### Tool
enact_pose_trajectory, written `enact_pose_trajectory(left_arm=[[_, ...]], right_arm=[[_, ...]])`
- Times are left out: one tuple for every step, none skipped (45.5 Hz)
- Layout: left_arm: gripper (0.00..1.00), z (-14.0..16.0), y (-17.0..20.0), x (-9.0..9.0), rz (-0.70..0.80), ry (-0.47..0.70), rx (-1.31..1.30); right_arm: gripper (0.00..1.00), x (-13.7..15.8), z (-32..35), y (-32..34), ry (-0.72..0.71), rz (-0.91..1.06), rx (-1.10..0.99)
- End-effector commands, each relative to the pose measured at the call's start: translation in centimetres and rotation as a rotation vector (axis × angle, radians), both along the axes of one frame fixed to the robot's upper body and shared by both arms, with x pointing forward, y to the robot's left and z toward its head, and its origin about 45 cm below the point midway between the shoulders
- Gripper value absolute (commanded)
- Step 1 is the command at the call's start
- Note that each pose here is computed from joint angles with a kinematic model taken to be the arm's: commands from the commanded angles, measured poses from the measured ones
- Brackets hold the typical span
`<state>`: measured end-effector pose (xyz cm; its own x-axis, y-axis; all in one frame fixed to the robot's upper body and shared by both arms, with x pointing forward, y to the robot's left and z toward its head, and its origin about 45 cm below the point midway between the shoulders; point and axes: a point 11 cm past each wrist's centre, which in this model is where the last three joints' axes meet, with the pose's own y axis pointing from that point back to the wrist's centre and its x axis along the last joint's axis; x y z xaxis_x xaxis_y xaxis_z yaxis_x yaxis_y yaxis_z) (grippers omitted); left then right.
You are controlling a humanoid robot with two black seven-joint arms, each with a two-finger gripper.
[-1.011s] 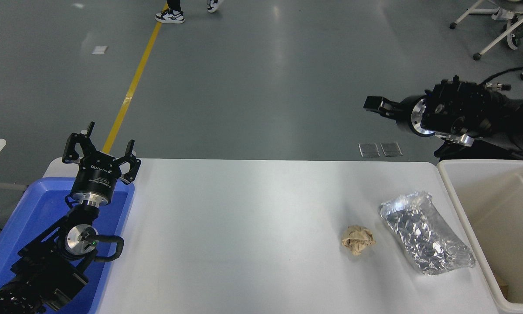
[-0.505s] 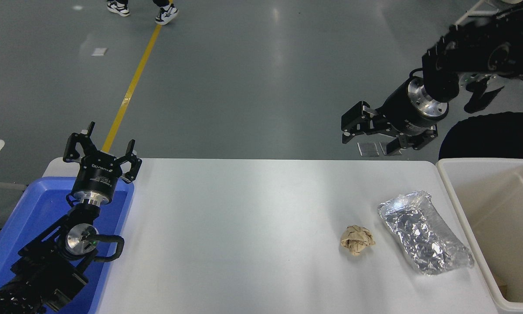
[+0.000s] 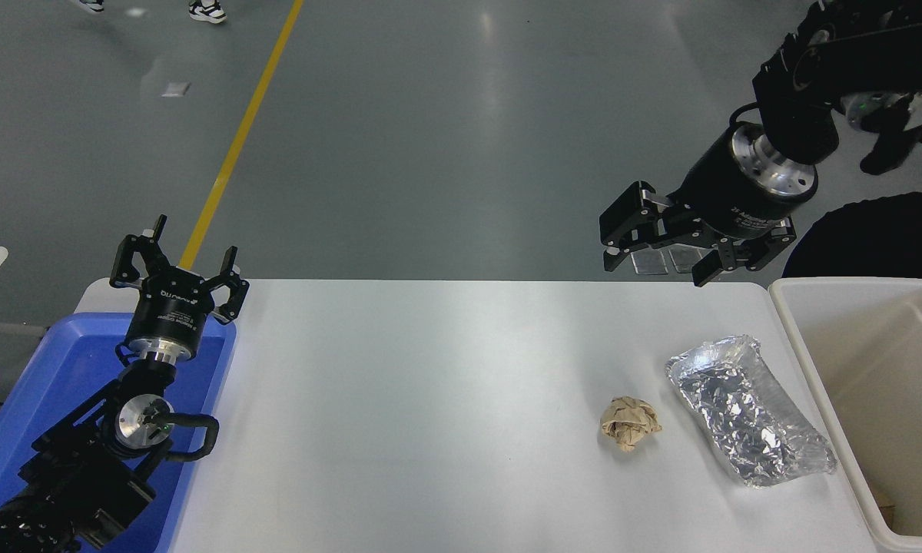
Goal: Pick up paper cup place in dustbin
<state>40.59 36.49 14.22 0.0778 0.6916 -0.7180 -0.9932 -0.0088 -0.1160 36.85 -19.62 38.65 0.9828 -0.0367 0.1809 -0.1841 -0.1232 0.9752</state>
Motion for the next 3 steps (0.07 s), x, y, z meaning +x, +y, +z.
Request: enact_pose_trajectory(left_arm=[[0.98,-0.01,0.01,-0.01,0.000,0.001,0.000],[0.98,-0.01,0.01,-0.01,0.000,0.001,0.000],[0.98,-0.01,0.01,-0.01,0.000,0.001,0.000]], right_arm=[[1.00,-0.23,-0.23,1.06,0.008,0.032,-0.029],[1.00,-0.23,-0.23,1.06,0.008,0.032,-0.029],[1.00,-0.24,-0.29,1.05,0.009,0.032,-0.029]])
